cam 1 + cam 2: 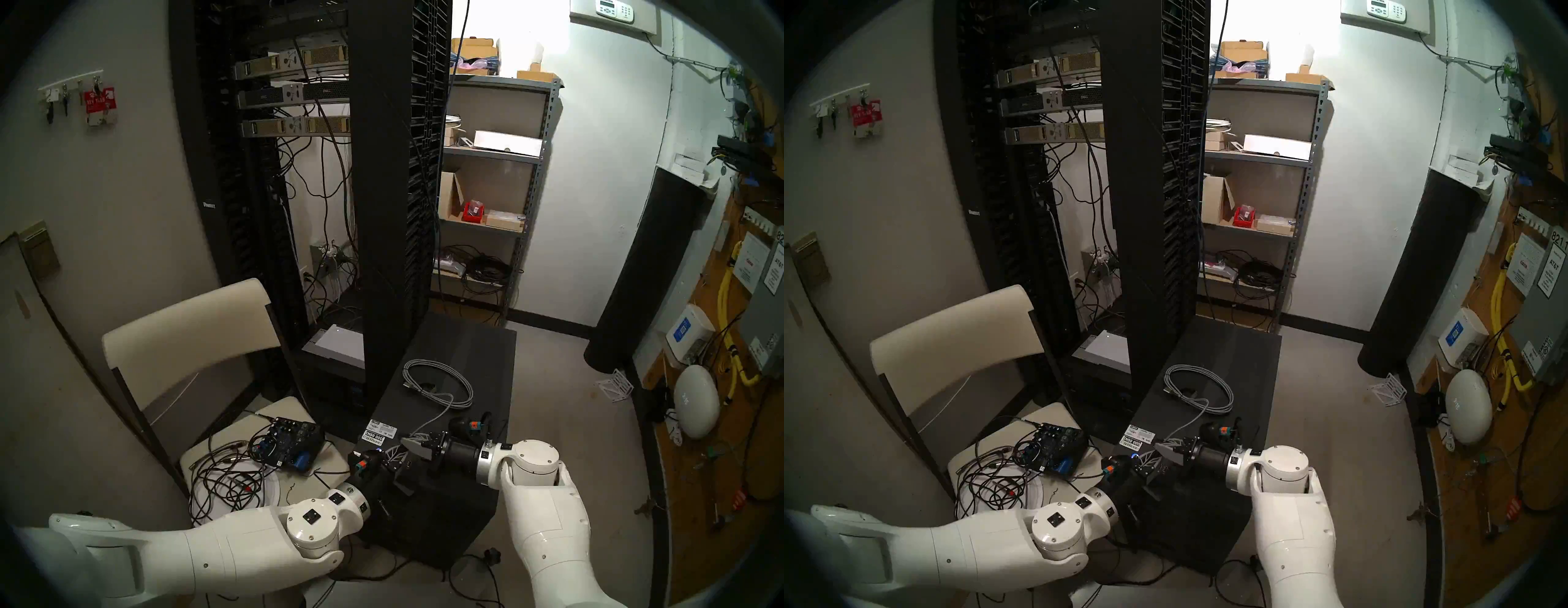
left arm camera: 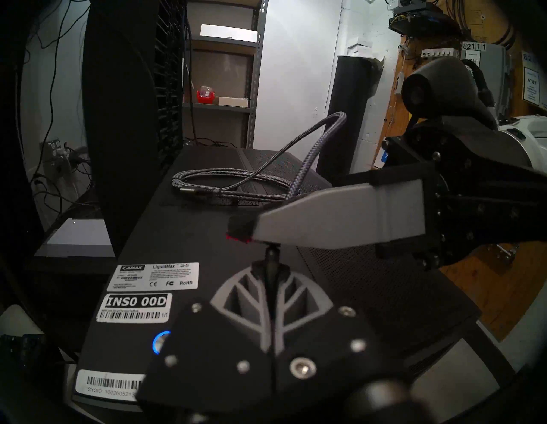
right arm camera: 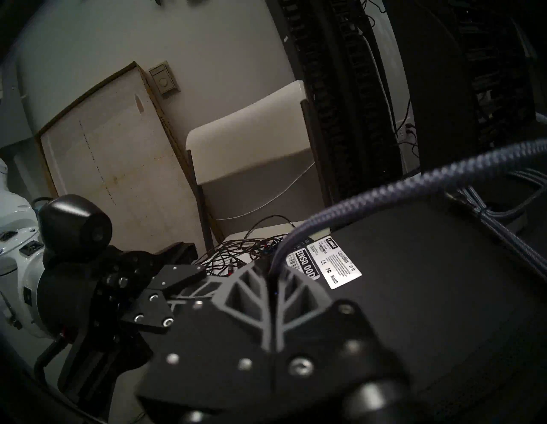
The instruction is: Insert the cable into the workstation's USB slot
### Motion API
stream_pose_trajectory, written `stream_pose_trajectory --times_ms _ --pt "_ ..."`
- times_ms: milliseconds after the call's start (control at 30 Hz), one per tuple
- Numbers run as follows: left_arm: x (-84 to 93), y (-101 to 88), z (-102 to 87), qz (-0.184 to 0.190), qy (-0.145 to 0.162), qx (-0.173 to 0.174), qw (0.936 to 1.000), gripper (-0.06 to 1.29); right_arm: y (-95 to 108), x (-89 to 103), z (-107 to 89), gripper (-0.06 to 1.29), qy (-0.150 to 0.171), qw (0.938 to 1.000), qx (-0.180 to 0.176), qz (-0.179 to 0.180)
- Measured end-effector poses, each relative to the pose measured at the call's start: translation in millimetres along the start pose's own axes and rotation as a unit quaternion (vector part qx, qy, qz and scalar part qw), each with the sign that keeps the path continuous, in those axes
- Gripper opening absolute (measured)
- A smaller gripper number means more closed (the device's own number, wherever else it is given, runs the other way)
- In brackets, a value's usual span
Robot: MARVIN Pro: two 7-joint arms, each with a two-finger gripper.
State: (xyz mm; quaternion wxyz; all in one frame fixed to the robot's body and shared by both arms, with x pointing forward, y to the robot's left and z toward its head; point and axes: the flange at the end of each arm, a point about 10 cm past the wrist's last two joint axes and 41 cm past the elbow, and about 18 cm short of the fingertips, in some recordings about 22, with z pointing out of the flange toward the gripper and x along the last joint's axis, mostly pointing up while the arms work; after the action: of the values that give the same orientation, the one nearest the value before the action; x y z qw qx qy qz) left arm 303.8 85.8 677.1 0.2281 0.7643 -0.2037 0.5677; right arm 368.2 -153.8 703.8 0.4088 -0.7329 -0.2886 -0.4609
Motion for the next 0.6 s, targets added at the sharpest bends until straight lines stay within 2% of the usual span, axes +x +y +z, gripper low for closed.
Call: stream_pose_trajectory --times_ms 67,100,167,500,533,600 --pt "0.0 -0.5 0.0 0.0 0.0 0.003 1.0 -0.01 -0.1 0.4 0.9 0.3 -0.002 1.0 0.0 -0.002" --pt "-0.2 -0.9 -0.1 0.0 -0.001 0.006 1.0 -0.01 -0.2 0.7 1.7 0.12 -0.004 1.0 0.001 -0.005" --pt "-0.4 -0.8 -0.2 0.0 -0.001 0.008 1.0 -0.01 -0.3 1.2 2.3 -0.03 -0.007 0.9999 0.001 -0.009" --pt "3.7 3.6 -0.7 0.003 0.003 0.014 0.9999 0.0 -0.1 1.9 -1.5 -0.03 -0.038 0.9981 -0.005 -0.048" --pt "3.9 3.5 -0.8 0.003 0.003 0.015 0.9999 0.06 -0.1 1.4 -2.5 -0.03 -0.04 0.9979 -0.007 -0.051" --pt "3.5 2.4 -1.5 0.005 0.002 0.016 0.9998 0.27 0.0 1.1 -4.1 -0.03 -0.043 0.9975 -0.009 -0.056"
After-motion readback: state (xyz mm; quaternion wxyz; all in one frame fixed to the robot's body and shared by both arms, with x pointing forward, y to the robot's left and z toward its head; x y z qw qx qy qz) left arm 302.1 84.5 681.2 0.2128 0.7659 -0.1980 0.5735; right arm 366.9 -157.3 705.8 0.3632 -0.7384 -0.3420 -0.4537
